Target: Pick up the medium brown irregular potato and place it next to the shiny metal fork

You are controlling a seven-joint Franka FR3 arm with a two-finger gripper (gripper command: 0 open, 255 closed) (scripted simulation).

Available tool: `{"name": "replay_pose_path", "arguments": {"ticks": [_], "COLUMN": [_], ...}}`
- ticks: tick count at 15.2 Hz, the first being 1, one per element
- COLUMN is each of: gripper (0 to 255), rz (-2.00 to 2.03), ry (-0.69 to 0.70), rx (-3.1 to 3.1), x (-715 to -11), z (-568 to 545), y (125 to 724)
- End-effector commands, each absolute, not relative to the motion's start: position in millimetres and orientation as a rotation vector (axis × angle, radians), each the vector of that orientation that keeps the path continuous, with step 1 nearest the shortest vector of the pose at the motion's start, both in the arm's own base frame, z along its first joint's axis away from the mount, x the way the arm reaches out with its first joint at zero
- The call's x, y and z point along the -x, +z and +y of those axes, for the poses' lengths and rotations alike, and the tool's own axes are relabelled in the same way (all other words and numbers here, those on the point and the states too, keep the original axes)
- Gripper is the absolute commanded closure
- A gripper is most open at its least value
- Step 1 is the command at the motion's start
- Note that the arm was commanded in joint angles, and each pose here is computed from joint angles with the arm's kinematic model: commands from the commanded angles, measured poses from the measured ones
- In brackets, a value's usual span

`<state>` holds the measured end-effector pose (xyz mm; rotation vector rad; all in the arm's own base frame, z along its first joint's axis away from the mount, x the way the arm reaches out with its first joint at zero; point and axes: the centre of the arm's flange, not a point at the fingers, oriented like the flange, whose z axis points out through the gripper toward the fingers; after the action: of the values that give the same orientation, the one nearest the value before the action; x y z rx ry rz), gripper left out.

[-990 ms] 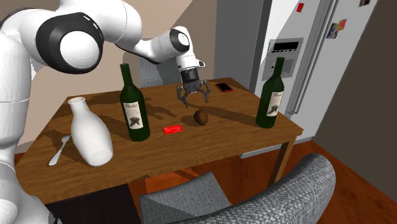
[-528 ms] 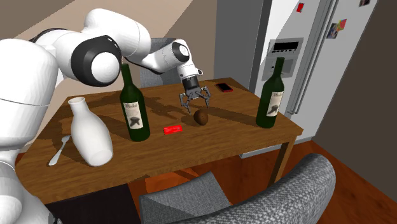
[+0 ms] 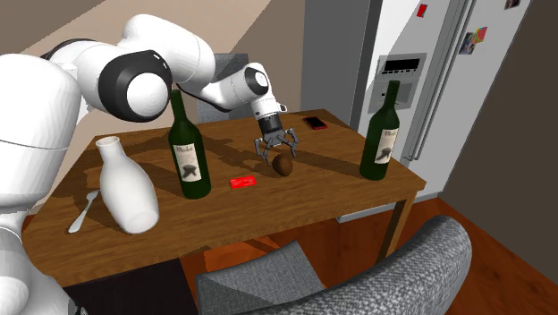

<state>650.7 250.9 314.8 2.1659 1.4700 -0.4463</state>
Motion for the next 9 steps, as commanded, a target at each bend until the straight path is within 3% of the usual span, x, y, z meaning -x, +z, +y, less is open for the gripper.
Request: {"name": "replay_pose_path", "arguments": {"ticks": [1, 4, 5, 9], "gripper": [0, 0, 255, 255], "rz": [1.471, 1.471, 1.471, 1.471], "ry": [-0.453, -0.453, -0.453, -0.453], "rx": [-2.164, -2.164, -2.164, -2.164], "x": [-650.6, -650.6, -650.1, -650.0], "z": [249.6, 249.6, 249.8, 250.1], "y": [310.8, 310.8, 311.2, 311.5]}}
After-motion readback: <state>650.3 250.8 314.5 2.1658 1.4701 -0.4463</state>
